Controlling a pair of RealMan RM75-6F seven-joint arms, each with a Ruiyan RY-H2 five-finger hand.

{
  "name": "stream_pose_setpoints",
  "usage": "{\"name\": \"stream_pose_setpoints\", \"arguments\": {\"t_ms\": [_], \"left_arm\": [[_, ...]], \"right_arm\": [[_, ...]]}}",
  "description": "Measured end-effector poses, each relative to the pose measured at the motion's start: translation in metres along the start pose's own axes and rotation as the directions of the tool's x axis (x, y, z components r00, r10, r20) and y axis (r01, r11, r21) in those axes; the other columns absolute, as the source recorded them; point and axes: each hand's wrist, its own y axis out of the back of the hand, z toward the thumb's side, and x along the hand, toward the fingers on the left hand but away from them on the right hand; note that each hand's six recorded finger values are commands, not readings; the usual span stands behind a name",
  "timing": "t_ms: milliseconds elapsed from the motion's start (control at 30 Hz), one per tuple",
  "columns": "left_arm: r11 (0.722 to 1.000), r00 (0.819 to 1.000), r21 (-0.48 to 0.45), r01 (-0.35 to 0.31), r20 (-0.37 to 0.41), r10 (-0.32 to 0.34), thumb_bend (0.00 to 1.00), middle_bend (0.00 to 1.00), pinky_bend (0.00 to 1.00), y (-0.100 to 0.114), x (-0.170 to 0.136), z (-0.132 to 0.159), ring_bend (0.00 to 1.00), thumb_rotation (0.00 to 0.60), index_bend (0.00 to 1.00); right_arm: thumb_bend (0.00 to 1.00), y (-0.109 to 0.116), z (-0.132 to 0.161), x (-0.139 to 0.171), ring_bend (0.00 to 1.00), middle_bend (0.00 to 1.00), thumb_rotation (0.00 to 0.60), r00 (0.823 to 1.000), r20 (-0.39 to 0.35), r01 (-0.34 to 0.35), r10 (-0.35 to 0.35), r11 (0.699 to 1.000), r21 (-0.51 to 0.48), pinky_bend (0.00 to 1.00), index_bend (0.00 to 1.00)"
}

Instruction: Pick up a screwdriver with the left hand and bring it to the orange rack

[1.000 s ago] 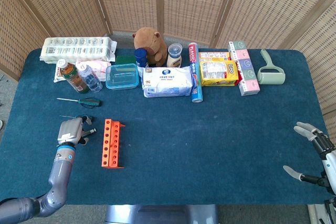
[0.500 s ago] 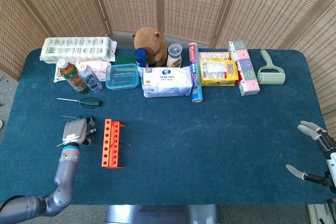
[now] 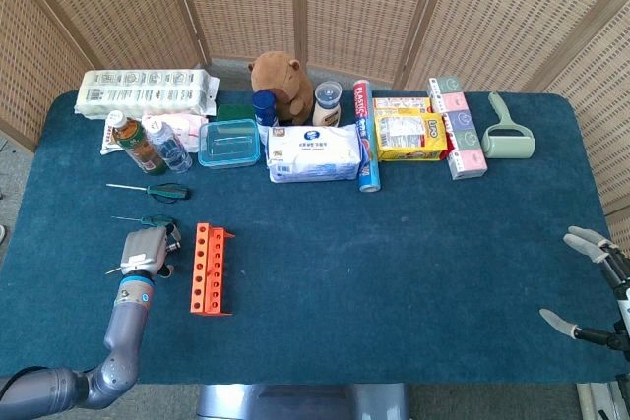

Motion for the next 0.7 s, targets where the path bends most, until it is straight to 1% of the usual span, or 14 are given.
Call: {"name": "stream_pose_setpoints", "arguments": {"t_ms": [567, 700], "left_arm": [[0.999, 0.997, -0.014, 0.053, 0.065, -0.052, 0.25, 1.0, 1.0, -0.001, -0.017, 0.012, 0.98, 0.6, 0.37], [0.999, 0.997, -0.015, 0.03, 0.075, -0.029, 0.25, 1.0, 1.0, 0.005, -0.019, 0.014, 0.98, 0.6, 0.37]], "right_arm": [[0.07, 0.001, -0.001, 0.0, 0.14, 0.15, 0.6, 1.0, 0.004, 0.0, 0.0, 1.0, -0.001, 0.18, 0.16], [0.07, 0.002, 0.0, 0.0, 0.14, 0.15, 0.6, 1.0, 0.004, 0.001, -0.001, 1.0, -0.003, 0.18, 0.16]]}}
